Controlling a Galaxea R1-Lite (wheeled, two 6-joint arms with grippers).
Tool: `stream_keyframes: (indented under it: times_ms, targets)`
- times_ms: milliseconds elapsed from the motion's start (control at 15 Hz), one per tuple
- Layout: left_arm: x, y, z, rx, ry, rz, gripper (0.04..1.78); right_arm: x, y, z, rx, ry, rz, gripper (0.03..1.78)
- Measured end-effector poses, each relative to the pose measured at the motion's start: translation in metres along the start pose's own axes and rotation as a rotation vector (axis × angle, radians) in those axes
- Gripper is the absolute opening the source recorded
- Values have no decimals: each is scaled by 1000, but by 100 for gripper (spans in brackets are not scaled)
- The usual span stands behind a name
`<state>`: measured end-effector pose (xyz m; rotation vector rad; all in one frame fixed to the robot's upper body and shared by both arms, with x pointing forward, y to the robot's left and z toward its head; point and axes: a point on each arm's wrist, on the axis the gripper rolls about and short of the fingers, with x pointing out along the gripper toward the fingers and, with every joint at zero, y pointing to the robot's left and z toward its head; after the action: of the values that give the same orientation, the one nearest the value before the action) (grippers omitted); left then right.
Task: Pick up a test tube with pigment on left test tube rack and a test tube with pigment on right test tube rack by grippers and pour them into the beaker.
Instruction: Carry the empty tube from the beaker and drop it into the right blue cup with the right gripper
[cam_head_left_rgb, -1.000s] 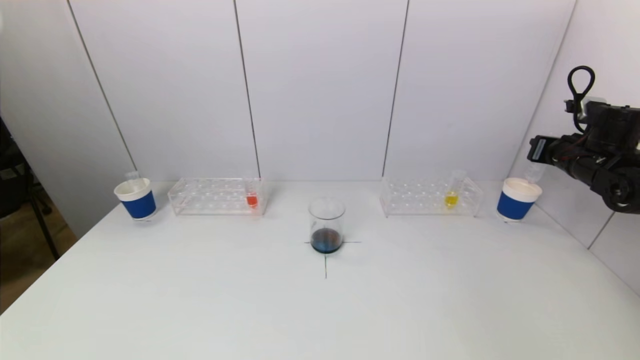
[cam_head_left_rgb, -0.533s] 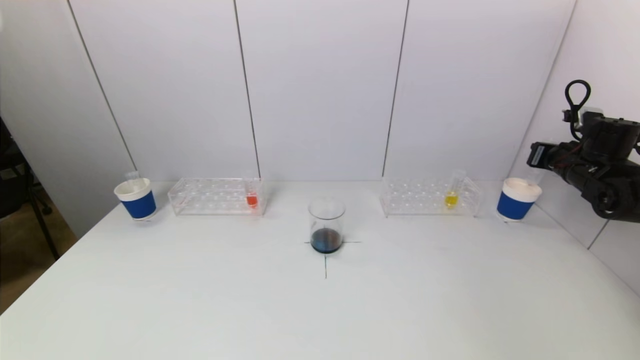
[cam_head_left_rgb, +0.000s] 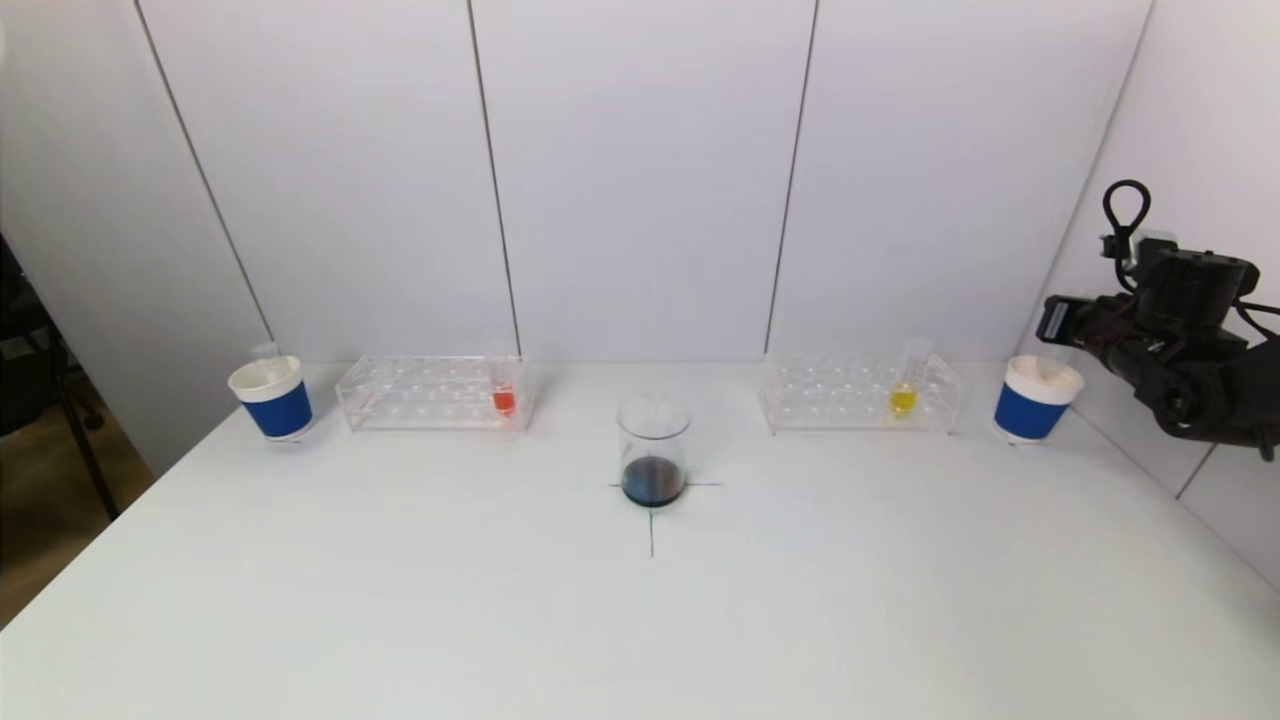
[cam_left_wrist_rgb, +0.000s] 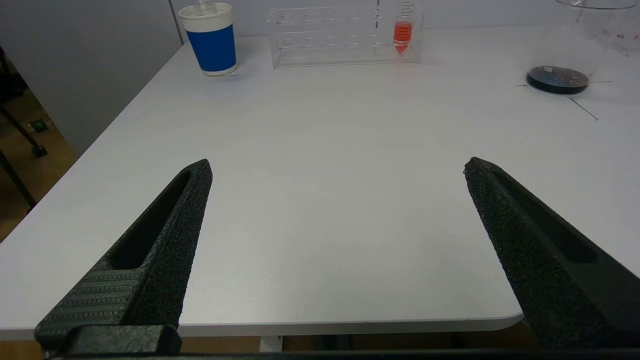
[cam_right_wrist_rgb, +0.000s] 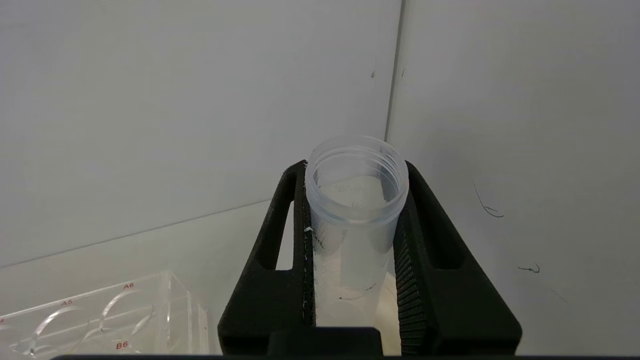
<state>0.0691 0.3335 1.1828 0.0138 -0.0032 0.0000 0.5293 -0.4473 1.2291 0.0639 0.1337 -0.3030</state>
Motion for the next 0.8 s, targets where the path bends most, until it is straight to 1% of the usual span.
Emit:
stream_keyframes:
  times_ms: [400,800]
  targets:
    - [0,0,0,0,0,0,176,6,0,-11,-17,22,-1,51]
    - [0,0,0,0,0,0,176,8,-1,-20,-17,42,-4,51]
